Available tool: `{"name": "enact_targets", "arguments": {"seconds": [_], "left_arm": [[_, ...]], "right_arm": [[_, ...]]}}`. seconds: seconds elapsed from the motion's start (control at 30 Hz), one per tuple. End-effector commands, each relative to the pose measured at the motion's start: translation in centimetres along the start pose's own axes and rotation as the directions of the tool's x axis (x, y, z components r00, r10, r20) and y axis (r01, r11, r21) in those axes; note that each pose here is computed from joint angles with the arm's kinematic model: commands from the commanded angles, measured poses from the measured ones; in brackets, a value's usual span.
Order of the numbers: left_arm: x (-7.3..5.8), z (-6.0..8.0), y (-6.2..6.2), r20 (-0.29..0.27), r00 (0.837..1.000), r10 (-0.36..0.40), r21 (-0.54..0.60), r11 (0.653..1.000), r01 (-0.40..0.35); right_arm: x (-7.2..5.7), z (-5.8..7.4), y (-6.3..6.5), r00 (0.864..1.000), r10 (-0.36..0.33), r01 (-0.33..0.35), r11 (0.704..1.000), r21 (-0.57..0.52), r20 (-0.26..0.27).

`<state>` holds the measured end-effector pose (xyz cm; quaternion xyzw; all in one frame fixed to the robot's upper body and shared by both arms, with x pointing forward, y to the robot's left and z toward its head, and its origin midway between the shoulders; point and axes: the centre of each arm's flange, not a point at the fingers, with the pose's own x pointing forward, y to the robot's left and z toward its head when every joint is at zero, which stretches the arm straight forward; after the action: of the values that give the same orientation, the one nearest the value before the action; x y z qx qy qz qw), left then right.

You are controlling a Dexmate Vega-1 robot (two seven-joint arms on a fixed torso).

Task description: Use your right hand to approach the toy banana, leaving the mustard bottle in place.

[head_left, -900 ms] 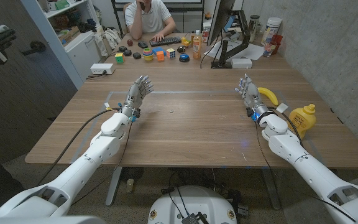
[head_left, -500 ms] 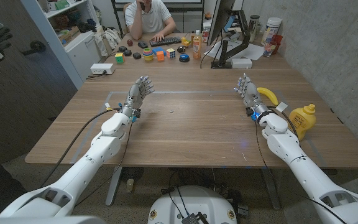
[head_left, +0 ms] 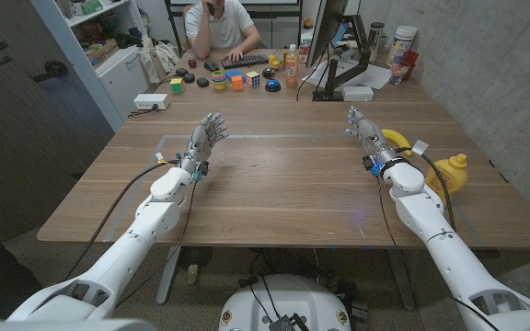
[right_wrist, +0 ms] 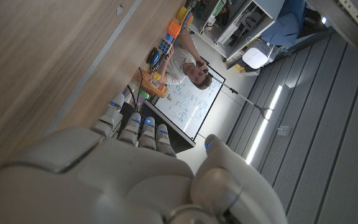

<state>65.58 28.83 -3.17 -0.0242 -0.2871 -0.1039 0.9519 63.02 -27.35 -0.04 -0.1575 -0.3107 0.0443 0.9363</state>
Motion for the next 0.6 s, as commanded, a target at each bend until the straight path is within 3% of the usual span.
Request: {"name": "enact_targets", "arguments": {"seconds": [0.03, 0.23, 0.27, 0.3, 0.37, 0.47, 0.5, 0.53, 0.6], "left_arm": [[0.0, -0.2, 0.0, -0.002, 1.0, -0.001, -0.003, 1.0, 0.001], [0.0, -0.3, 0.0, -0.004, 1.0, -0.002, -0.005, 1.0, 0.002], [0.0, -0.3, 0.0, -0.005, 1.0, -0.002, -0.005, 1.0, 0.002], [0.0, -0.3, 0.0, -0.005, 1.0, -0.002, -0.005, 1.0, 0.002], [0.1, -0.4, 0.0, -0.005, 1.0, -0.002, -0.005, 1.0, 0.002], [0.1, -0.4, 0.0, -0.006, 1.0, -0.002, -0.004, 1.0, 0.002], [0.2, -0.4, 0.0, -0.007, 1.0, -0.003, -0.004, 1.0, 0.003], [0.2, -0.4, 0.0, -0.007, 1.0, -0.003, -0.004, 1.0, 0.003], [0.3, -0.4, 0.0, -0.008, 1.0, -0.003, -0.004, 1.0, 0.003]], "right_arm": [[0.2, 2.8, 0.4, 0.999, -0.052, 0.05, 0.941, -0.336, 0.001], [0.9, 4.3, 0.9, 0.998, -0.056, 0.041, 0.84, -0.541, -0.011], [1.1, 4.8, 1.0, 0.998, -0.059, 0.042, 0.795, -0.605, -0.009], [1.1, 4.8, 1.0, 0.998, -0.061, 0.042, 0.793, -0.608, -0.01], [1.2, 5.1, 1.2, 0.998, -0.061, 0.044, 0.753, -0.656, -0.004], [1.5, 5.8, 1.3, 0.998, -0.062, 0.044, 0.682, -0.73, 0.002], [1.6, 6.2, 1.5, 0.998, -0.061, 0.048, 0.64, -0.767, 0.011], [1.6, 6.2, 1.5, 0.998, -0.062, 0.048, 0.638, -0.768, 0.011], [1.8, 6.6, 1.6, 0.998, -0.064, 0.053, 0.588, -0.807, 0.019]]}}
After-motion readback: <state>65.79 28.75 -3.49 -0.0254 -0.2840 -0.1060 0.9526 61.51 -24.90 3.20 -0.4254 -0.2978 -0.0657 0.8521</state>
